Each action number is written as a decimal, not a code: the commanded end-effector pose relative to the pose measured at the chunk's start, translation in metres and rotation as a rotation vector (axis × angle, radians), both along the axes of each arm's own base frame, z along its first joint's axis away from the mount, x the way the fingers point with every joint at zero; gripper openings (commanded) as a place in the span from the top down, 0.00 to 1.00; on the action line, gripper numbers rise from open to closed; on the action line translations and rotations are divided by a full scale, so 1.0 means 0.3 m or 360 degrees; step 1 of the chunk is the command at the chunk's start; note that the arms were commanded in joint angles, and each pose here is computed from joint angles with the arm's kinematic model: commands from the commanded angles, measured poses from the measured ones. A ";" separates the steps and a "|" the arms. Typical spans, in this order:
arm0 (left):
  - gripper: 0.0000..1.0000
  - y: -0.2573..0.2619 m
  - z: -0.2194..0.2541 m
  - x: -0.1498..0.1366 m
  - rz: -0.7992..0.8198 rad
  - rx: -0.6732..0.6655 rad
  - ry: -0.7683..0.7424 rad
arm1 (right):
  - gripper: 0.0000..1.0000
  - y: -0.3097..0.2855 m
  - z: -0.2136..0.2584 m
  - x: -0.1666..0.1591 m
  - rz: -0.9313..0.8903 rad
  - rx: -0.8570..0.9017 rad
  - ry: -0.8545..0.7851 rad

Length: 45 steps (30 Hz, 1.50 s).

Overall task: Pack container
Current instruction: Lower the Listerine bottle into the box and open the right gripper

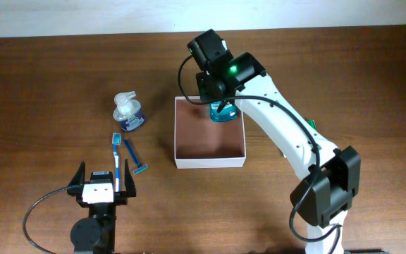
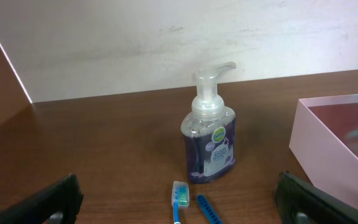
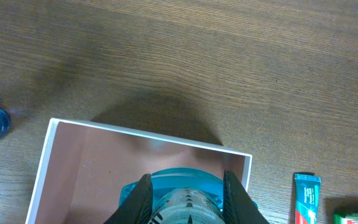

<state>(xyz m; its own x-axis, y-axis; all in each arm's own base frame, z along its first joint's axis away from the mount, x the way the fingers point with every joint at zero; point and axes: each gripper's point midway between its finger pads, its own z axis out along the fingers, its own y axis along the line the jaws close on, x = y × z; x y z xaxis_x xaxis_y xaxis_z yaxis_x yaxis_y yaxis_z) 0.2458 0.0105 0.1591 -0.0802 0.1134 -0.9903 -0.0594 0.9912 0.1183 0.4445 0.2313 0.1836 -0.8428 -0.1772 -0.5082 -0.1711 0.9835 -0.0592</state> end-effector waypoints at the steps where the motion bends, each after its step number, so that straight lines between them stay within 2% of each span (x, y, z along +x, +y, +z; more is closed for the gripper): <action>1: 0.00 -0.001 -0.004 0.000 -0.0008 0.0021 0.0000 | 0.85 -0.021 -0.006 0.026 -0.0050 -0.0027 -0.0030; 27: 0.00 -0.001 -0.004 0.000 -0.0008 0.0021 0.0000 | 0.83 -0.095 -0.045 0.089 -0.0140 -0.0026 -0.0025; 30: 0.00 -0.001 -0.004 0.000 -0.0009 0.0021 0.0000 | 0.60 -0.094 -0.044 0.092 -0.0141 -0.0024 -0.0031; 33: 0.00 -0.001 -0.004 0.000 -0.0008 0.0021 0.0000 | 0.49 -0.094 -0.044 0.092 -0.0140 -0.0024 -0.0030; 45: 0.00 -0.001 -0.004 0.000 -0.0009 0.0021 0.0000 | 0.44 -0.117 0.007 0.090 -0.0158 -0.0004 -0.0068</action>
